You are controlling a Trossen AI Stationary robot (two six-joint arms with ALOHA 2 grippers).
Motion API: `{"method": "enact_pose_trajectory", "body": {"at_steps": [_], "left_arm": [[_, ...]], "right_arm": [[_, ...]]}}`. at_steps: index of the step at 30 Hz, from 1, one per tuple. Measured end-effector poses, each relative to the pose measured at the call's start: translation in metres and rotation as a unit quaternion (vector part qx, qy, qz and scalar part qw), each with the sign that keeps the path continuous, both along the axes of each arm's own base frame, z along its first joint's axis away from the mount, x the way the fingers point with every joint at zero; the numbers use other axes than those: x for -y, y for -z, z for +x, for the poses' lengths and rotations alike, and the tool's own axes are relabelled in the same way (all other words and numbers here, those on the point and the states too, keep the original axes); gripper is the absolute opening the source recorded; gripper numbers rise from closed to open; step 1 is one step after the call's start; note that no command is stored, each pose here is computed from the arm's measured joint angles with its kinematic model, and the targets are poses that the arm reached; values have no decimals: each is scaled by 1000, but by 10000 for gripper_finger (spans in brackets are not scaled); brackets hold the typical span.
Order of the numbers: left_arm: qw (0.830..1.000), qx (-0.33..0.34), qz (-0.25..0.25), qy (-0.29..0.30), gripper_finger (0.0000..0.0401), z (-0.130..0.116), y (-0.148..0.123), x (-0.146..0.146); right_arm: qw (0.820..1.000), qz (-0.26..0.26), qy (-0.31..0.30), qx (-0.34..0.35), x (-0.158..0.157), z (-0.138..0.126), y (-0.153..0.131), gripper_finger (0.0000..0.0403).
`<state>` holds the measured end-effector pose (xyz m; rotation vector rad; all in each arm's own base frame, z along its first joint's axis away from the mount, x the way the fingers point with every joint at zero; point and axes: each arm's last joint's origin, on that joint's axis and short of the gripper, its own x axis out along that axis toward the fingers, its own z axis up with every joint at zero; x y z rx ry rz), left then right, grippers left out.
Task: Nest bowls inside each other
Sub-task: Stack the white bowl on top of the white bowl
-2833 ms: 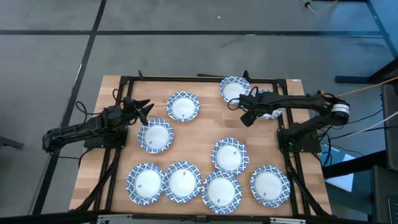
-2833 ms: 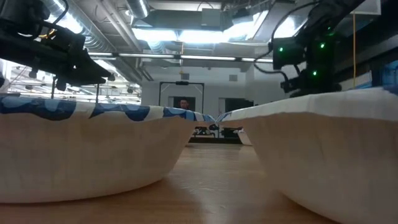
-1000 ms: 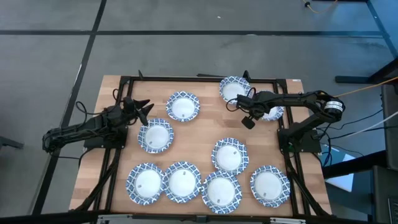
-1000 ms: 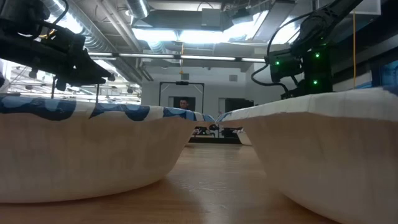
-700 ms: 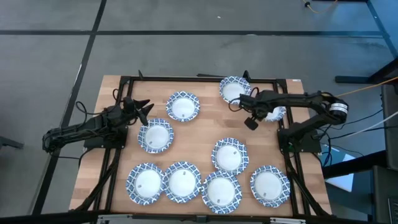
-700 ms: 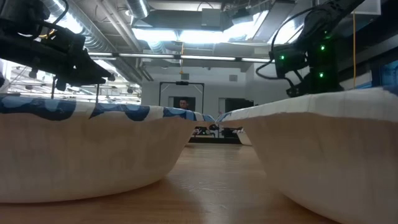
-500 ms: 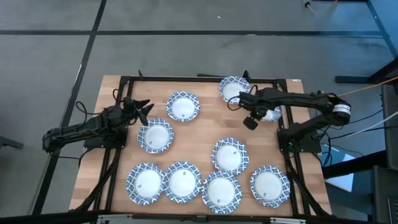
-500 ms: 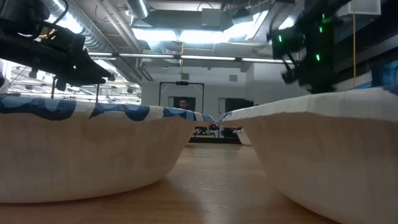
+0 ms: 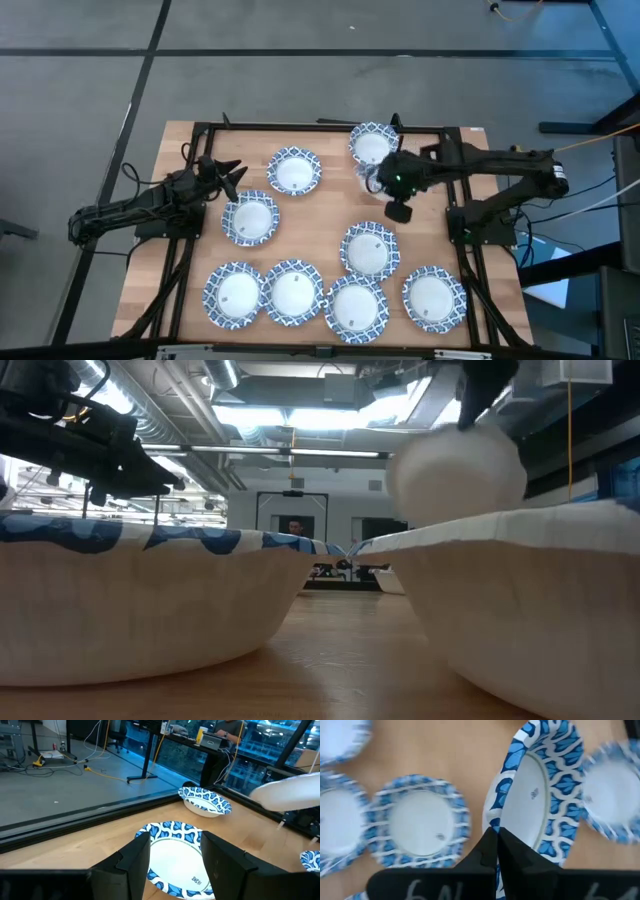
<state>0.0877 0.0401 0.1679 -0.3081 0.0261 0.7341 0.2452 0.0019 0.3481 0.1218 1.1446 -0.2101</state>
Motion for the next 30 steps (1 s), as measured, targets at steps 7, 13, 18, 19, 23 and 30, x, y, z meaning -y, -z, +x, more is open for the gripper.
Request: {"method": "enact_pose_trajectory", "body": {"at_steps": [7, 13, 18, 19, 23, 30], "left_arm": [[1000, 0, 0, 0, 169, 0, 0, 0], [1000, 0, 0, -1, 169, 0, 0, 0], [1000, 0, 0, -2, 169, 0, 0, 0], [1000, -1, 0, -2, 169, 0, 0, 0], [1000, -1, 0, -3, 169, 0, 0, 0], [1000, -1, 0, -3, 169, 0, 0, 0]], "right_arm": [[990, -49, -130, -16, -53, 5, 6, 6], [979, -50, -195, -39, -99, 8, 22, 6], [978, -38, -203, -42, -131, 14, 38, 6], [978, -37, -201, -45, -136, 17, 42, 6], [977, -70, -188, -69, -148, 29, 65, 6], [967, -102, -184, -145, -159, 53, 116, 6]]}}
